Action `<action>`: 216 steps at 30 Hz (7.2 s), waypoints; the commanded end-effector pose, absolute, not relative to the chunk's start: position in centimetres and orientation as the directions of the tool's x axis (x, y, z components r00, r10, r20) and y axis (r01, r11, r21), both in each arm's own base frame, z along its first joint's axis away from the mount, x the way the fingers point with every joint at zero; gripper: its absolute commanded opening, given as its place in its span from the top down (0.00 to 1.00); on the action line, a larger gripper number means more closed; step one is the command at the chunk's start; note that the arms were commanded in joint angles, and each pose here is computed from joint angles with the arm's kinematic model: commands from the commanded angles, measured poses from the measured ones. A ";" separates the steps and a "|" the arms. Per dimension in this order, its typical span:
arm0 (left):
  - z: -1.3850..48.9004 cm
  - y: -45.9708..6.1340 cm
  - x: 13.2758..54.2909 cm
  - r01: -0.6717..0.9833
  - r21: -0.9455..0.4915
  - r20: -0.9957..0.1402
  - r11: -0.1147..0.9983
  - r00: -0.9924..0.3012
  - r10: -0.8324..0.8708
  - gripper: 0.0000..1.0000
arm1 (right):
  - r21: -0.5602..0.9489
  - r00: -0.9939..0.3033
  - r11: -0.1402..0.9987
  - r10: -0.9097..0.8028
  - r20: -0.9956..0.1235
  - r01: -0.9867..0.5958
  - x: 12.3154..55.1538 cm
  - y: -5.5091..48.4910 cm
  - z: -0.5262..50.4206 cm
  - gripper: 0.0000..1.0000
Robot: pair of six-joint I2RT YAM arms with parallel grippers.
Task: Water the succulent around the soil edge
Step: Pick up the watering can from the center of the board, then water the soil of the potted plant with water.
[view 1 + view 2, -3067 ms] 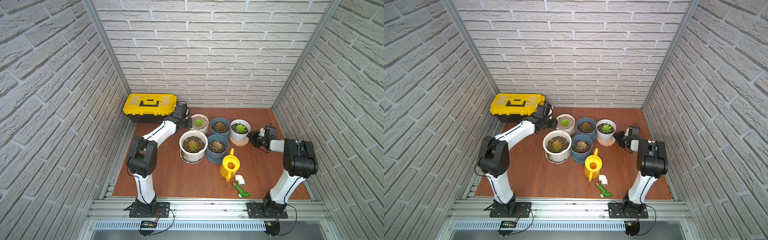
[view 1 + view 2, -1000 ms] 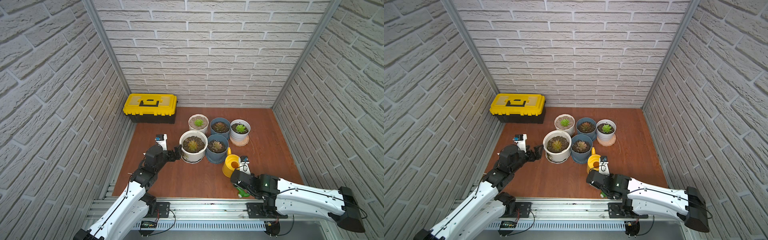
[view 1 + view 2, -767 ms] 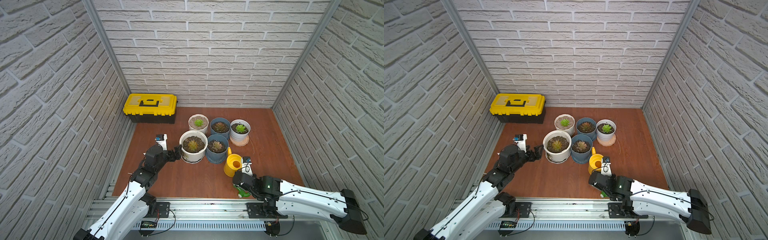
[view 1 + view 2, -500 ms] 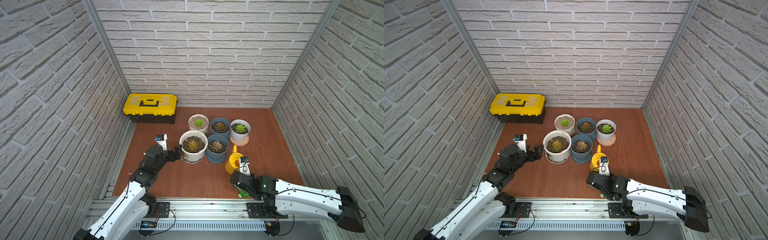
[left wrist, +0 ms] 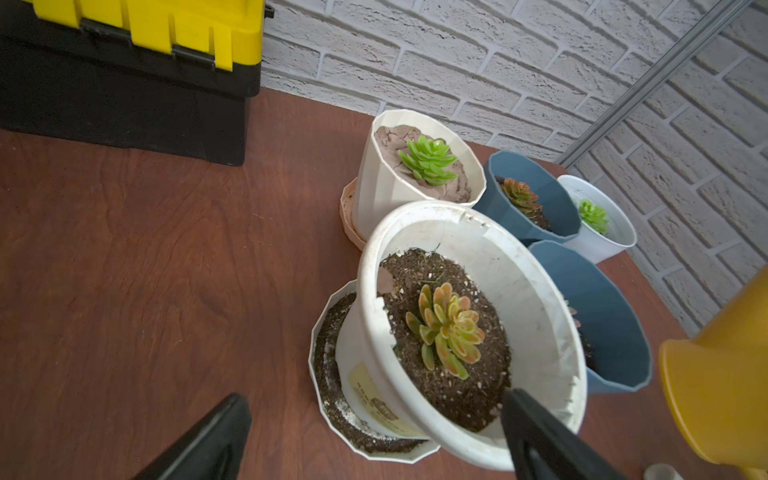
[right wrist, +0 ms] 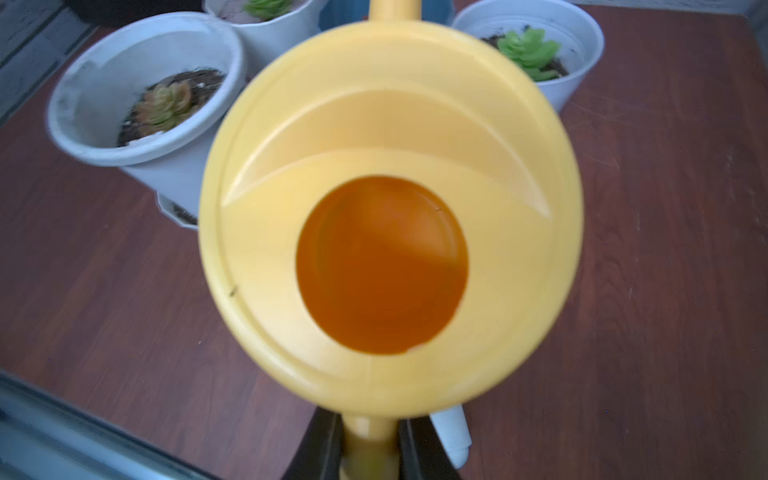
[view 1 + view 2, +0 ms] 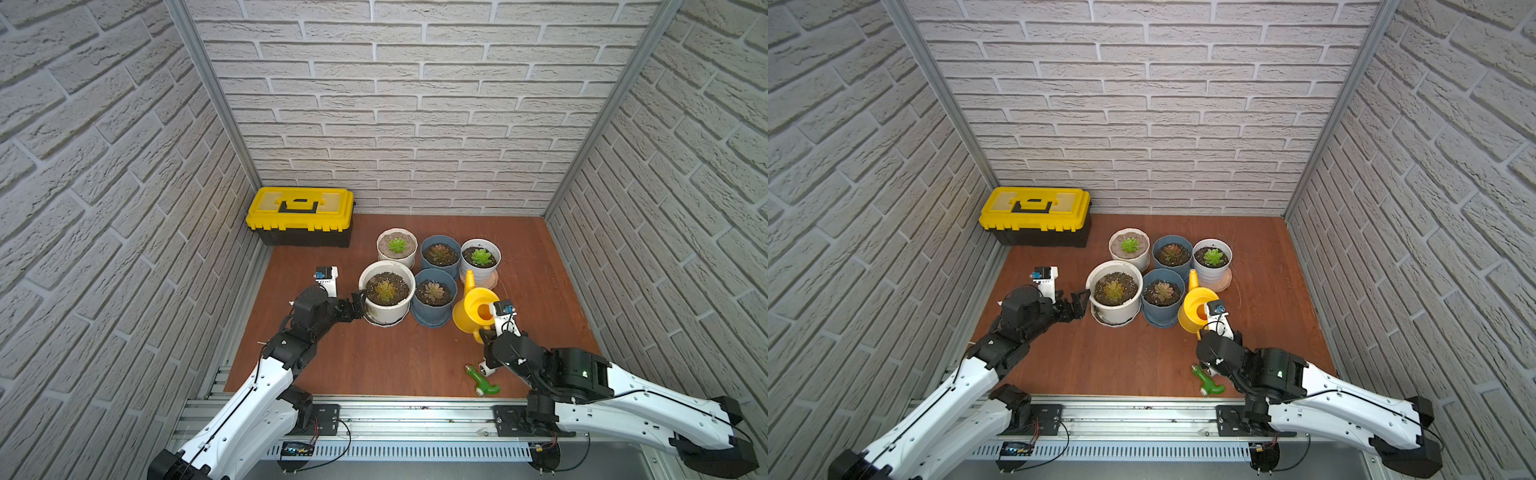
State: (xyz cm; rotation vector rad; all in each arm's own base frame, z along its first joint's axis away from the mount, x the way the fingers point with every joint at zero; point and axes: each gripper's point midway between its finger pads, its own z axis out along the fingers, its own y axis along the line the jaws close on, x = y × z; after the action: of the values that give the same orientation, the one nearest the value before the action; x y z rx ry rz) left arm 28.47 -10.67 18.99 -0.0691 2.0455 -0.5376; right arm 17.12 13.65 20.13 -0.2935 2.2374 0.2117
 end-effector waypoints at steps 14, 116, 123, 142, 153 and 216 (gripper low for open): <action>30.6 -18.2 26.7 0.487 -0.398 -0.879 0.777 -0.444 -0.172 0.01 | -0.080 -0.289 0.516 -0.592 -0.752 -0.853 14.7 25.9 24.1 0.97; 30.2 -10.4 18.2 0.437 -0.051 -0.925 0.898 -0.361 0.123 0.02 | -0.155 -0.563 0.698 -0.670 -0.484 -0.699 23.2 19.5 26.8 0.97; 30.2 -10.4 18.1 0.440 -0.059 -0.924 0.896 -0.363 0.118 0.01 | -0.175 -0.575 0.701 -0.680 -0.454 -0.691 25.0 20.7 27.4 0.97; 29.1 -9.9 18.3 0.422 -0.111 -0.913 0.900 -0.400 0.075 0.02 | -0.297 -0.586 0.689 -0.721 -0.370 -0.661 29.9 22.4 28.3 0.97; 28.9 -9.9 18.4 0.424 -0.117 -0.910 0.898 -0.407 0.074 0.01 | -0.366 -0.597 0.692 -0.722 -0.350 -0.622 31.3 21.7 27.9 0.97; 28.4 -11.7 18.8 0.492 -0.164 -0.901 0.855 -0.427 0.073 0.02 | -0.434 -0.656 0.710 -0.694 -0.298 -0.555 27.6 16.0 28.3 0.97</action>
State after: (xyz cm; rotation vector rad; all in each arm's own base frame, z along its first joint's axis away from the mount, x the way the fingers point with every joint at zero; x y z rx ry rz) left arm 18.11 -11.64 27.95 0.4179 2.0033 -0.5095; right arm 28.08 16.78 26.93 -1.0240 2.4962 -0.4479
